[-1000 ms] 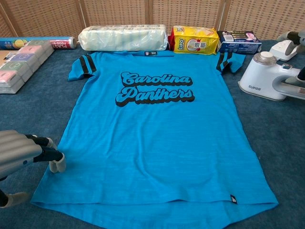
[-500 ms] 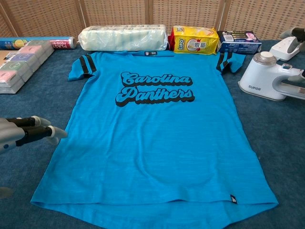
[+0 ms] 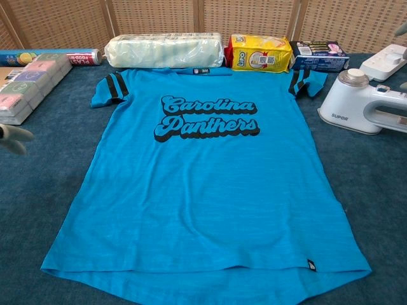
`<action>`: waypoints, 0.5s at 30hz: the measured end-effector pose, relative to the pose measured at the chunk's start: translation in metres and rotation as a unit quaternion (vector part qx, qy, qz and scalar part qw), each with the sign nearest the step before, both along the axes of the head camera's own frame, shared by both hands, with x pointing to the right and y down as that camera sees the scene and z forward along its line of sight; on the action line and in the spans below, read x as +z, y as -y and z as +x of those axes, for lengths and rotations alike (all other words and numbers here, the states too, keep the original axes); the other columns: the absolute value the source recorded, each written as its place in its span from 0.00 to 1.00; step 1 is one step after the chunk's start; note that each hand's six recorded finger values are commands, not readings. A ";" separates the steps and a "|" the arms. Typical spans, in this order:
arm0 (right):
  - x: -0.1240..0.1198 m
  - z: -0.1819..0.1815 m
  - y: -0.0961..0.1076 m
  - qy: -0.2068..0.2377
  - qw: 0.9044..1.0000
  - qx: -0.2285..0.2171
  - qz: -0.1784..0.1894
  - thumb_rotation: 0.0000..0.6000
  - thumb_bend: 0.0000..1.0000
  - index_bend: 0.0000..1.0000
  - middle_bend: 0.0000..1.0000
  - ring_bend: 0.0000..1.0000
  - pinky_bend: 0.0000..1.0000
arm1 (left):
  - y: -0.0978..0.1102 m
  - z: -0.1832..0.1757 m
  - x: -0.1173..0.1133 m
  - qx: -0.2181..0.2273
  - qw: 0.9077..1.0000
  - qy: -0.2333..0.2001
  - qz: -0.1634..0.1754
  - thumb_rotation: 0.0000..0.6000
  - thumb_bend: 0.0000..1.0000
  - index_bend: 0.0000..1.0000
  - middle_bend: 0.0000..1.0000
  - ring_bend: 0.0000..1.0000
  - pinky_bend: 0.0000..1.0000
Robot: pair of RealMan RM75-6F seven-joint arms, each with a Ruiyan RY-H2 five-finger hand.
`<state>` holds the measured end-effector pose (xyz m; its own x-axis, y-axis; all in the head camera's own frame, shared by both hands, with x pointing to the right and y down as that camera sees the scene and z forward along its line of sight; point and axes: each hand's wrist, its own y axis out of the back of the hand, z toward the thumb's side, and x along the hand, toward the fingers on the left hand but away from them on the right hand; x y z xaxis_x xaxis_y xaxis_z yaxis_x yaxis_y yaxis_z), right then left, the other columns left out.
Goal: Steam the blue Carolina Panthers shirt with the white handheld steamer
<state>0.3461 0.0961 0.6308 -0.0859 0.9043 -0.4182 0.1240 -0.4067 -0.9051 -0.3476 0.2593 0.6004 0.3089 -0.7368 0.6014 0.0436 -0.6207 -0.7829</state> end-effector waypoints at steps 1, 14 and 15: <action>-0.003 0.003 -0.002 0.004 1.000 0.003 0.009 0.99 0.28 0.26 0.39 0.38 0.33 | 0.001 -0.006 -0.001 -0.009 1.000 0.002 0.003 1.00 0.16 0.09 0.21 0.08 0.20; -0.024 0.047 -0.038 0.017 0.998 0.023 0.049 1.00 0.28 0.44 0.48 0.49 0.45 | 0.003 -0.112 -0.024 -0.144 0.987 0.045 0.046 1.00 0.16 0.09 0.21 0.09 0.21; -0.025 0.050 -0.041 0.014 0.998 0.024 0.049 0.99 0.28 0.45 0.49 0.49 0.46 | 0.002 -0.117 -0.025 -0.149 0.986 0.046 0.050 1.00 0.16 0.10 0.21 0.09 0.24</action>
